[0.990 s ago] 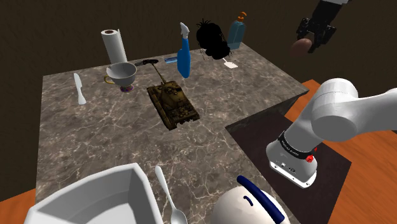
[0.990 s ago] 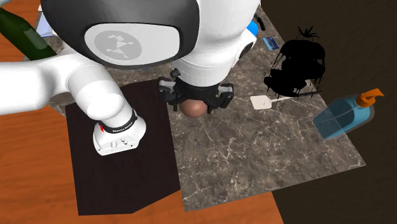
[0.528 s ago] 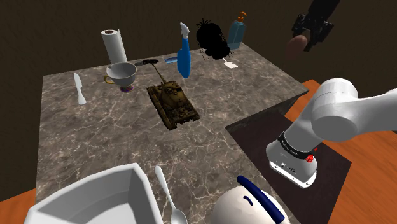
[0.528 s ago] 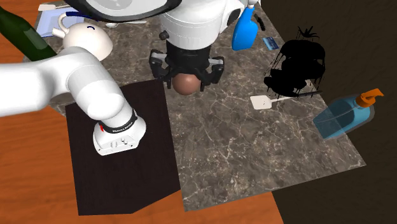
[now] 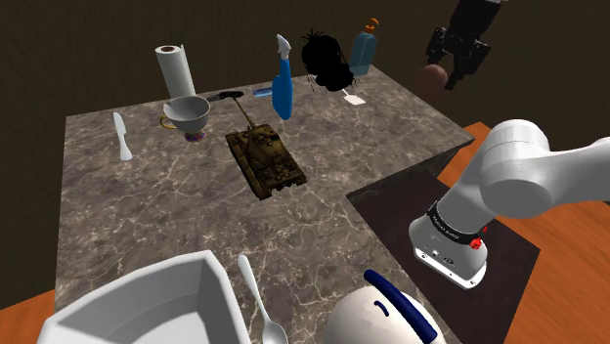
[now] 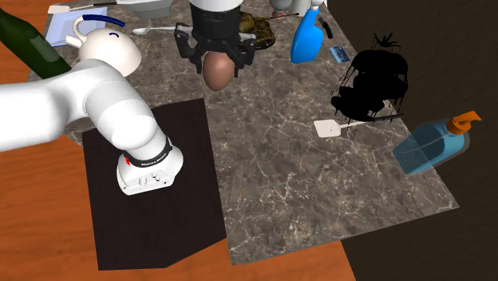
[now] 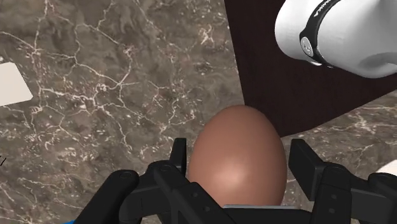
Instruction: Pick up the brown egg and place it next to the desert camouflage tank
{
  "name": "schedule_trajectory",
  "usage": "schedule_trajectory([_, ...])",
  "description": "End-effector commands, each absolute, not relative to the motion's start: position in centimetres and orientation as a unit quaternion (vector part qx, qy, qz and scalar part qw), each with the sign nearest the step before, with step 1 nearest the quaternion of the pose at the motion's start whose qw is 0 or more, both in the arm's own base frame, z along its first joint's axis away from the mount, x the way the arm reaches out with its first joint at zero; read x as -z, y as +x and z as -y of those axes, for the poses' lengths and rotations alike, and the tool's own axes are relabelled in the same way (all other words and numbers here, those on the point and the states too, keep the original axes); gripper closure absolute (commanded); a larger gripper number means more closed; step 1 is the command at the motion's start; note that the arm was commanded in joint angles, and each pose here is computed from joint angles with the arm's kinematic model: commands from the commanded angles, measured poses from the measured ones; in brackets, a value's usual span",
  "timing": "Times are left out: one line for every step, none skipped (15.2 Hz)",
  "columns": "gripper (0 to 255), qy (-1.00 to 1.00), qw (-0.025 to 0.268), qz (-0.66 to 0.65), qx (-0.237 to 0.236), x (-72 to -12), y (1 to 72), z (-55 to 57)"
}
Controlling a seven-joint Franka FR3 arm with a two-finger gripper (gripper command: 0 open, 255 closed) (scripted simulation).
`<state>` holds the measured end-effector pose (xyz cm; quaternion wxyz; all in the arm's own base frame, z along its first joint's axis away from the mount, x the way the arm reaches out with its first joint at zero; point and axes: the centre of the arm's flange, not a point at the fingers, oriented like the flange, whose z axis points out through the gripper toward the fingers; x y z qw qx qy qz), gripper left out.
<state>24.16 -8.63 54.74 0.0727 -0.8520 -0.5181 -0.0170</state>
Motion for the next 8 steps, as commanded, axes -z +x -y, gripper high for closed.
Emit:
schedule_trajectory([255, -0.852, 0.073, 0.518, 0.017, -54.7, 24.5, 6.0])
schedule_trajectory([255, -0.852, 0.073, 0.518, 0.017, -54.7, 24.7, 4.7])
schedule_trajectory([255, -0.852, 0.073, 0.518, 0.017, -54.7, 24.8, 3.4])
schedule_trajectory([255, -0.852, 0.073, 0.518, 0.017, -54.7, 25.0, 2.1])
schedule_trajectory([255, -0.852, 0.073, 0.518, 0.017, -54.7, 25.1, 0.8])
schedule_trajectory([255, -0.852, 0.073, 0.518, 0.017, -54.7, 25.3, -0.5])
schedule_trajectory([255, -0.852, 0.073, 0.518, 0.017, -54.7, 25.4, -1.8])
schedule_trajectory([255, -0.852, 0.073, 0.518, 0.017, -54.7, 25.5, -3.2])
